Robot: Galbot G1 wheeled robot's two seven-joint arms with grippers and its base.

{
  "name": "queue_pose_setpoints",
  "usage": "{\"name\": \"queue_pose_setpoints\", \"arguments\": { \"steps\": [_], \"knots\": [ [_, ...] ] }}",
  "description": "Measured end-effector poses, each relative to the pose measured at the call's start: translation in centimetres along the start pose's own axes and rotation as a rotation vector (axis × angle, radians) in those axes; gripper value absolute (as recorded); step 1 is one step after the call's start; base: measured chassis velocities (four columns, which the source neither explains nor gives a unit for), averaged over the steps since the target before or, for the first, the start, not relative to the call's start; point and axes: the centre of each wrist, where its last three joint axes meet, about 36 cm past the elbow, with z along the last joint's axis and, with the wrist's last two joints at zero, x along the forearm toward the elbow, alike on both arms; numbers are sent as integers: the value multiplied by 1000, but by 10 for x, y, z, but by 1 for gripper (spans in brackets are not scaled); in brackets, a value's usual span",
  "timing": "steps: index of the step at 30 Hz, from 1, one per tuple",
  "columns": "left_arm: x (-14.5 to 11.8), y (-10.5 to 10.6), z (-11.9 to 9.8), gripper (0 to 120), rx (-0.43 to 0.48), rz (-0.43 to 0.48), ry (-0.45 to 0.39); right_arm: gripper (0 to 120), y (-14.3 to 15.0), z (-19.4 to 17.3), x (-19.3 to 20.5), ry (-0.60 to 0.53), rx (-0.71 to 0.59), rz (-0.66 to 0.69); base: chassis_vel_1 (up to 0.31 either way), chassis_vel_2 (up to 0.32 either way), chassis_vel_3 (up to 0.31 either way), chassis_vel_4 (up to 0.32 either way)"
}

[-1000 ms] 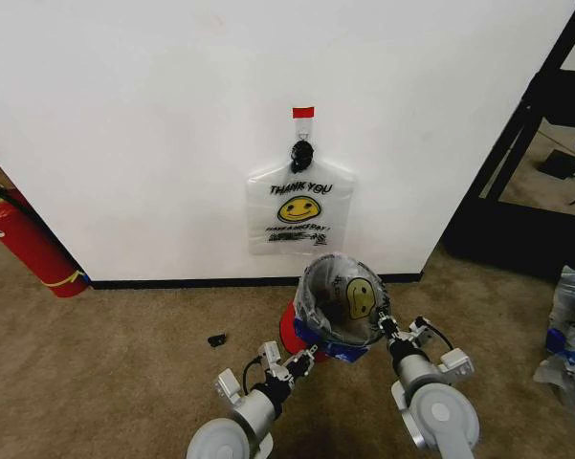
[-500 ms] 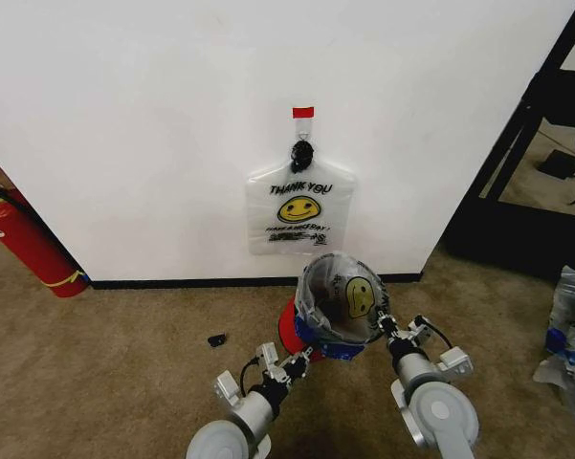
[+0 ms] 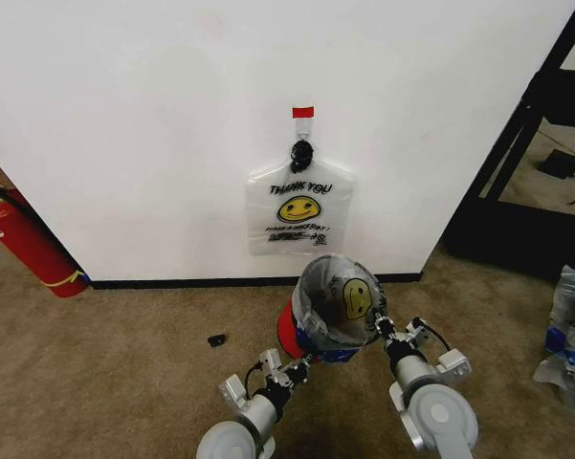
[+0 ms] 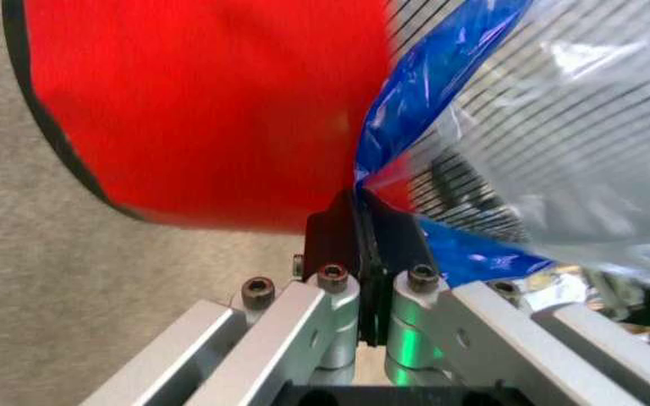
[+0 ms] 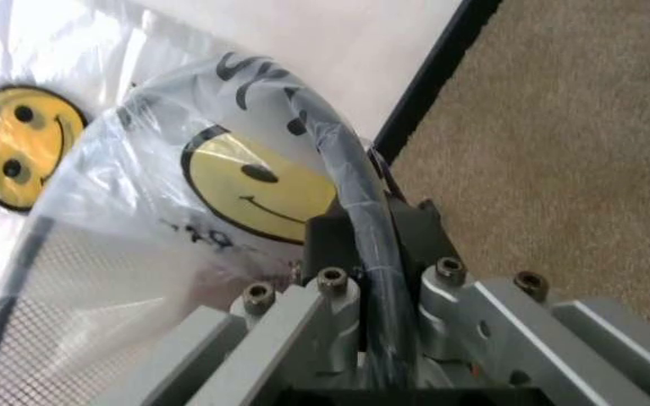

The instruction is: Pick up the garbage bag from the wall and place it over the trash bin.

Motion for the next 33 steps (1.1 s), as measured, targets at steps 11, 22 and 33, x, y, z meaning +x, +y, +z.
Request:
{"name": "queue_pose_setpoints", "arguments": {
  "steps": [11, 22, 33],
  "knots": [
    [9, -3, -6, 1, -59, 3, -1, 0, -2, 1, 0, -1, 15, 8, 0, 0, 0, 0],
    [56, -4, -2, 38, -279, 29, 42, 0, -1, -3, -5, -7, 41, 21, 0, 0, 0, 0],
    [66, -13, -34, 81, -336, -89, -209, 0, -8, 19, -15, 56, 131, 87, 0, 0, 0, 0]
  ]
}}
